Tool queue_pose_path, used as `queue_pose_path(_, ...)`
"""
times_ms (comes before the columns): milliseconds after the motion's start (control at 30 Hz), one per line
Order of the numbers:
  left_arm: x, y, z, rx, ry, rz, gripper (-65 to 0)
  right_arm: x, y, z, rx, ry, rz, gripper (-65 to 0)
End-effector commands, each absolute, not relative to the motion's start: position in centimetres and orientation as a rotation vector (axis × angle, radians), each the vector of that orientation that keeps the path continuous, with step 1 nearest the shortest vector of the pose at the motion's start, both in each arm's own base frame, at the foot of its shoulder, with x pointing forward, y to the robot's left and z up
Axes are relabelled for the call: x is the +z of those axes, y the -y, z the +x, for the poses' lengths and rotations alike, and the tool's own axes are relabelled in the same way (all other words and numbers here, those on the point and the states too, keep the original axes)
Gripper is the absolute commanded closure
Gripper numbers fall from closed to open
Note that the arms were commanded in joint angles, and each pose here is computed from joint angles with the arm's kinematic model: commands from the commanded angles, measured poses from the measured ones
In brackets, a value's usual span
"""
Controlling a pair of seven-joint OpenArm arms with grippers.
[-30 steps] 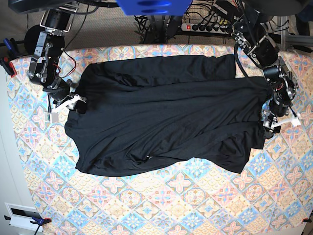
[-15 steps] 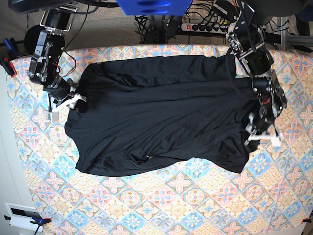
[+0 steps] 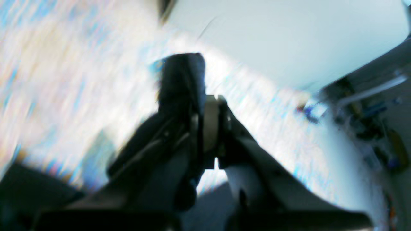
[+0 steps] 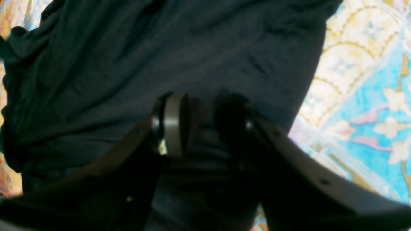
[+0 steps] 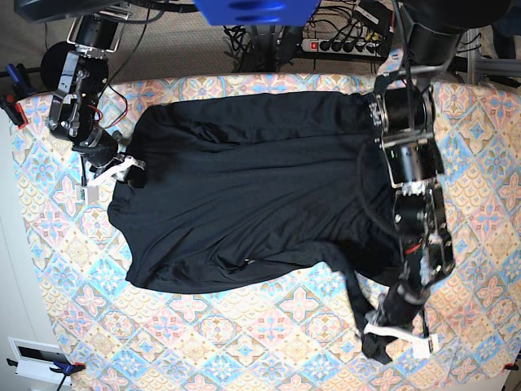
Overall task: Layout the t-shirt on the table in an organized manner, then fold the t-shirt properly
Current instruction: 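Grasp the sleeve with the left gripper and pull it straight, then grasp the shirt edges with both grippers and pull them apart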
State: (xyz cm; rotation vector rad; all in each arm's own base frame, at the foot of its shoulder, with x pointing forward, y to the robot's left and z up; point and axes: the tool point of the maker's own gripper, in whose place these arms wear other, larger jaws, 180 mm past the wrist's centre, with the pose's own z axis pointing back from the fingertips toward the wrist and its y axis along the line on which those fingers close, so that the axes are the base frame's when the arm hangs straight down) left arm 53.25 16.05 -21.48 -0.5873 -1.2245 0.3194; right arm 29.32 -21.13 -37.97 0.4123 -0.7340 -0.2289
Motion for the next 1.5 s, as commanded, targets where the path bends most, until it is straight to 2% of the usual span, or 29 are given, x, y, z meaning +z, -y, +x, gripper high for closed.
queue_pose_path(0, -19.8, -15.8, 54.5, 0.329, 1.268, -0.592, 0.0, -36.6, 21.6, 30.2, -0.213, 0.784, 0.406, -20.4)
queue_pose_path(167, -22.1, -17.1, 58.4, 0.462, 1.319, -0.472, 0.0, -36.6, 21.6, 30.2, -0.214, 0.785, 0.409, -20.4)
queue_pose_path(333, -23.1, -22.0, 59.6, 0.621, 1.435, -0.257, 0.0, -35.4, 21.4, 30.6, -0.191, 0.818, 0.404, -20.4)
queue_pose_path(500, -20.8, -27.4, 59.1, 0.736, 1.553, -0.063, 0.0, -33.6, 21.0, 31.0, -0.159, 0.865, 0.398, -20.4)
queue_pose_path(700, -18.2, -32.8, 57.8, 0.780, 1.656, 0.062, -0.1, -33.2, 20.9, 31.1, -0.153, 0.876, 0.400, -20.4)
queue_pose_path(767, -18.3, -33.6, 57.5, 0.782, 1.651, 0.076, -6.4, -33.2, 20.9, 31.1, -0.153, 0.876, 0.400, -20.4)
queue_pose_path(833, -19.3, -33.3, 57.6, 0.779, 1.597, 0.056, -18.4, -33.2, 20.9, 31.1, -0.152, 0.875, 0.400, -20.6)
queue_pose_path(967, -27.1, -31.3, 56.2, 0.741, 1.330, -0.003, -47.4, -33.2, 20.8, 31.1, -0.152, 0.875, 0.402, -20.8)
queue_pose_path(1100, -33.5, -27.7, 53.8, 0.658, 1.160, -0.105, -64.3, -33.3, 20.8, 31.1, -0.152, 0.875, 0.400, -20.8)
queue_pose_path(1300, -37.3, -24.6, 47.7, 0.527, 1.163, -0.159, -65.0, -33.4, 21.2, 31.4, -0.157, 0.872, 0.395, -23.6)
queue_pose_path(1467, -33.8, -25.4, 44.7, 0.416, 1.283, -0.145, -65.0, -31.3, 21.3, 34.8, -0.151, 0.907, 0.418, -27.3)
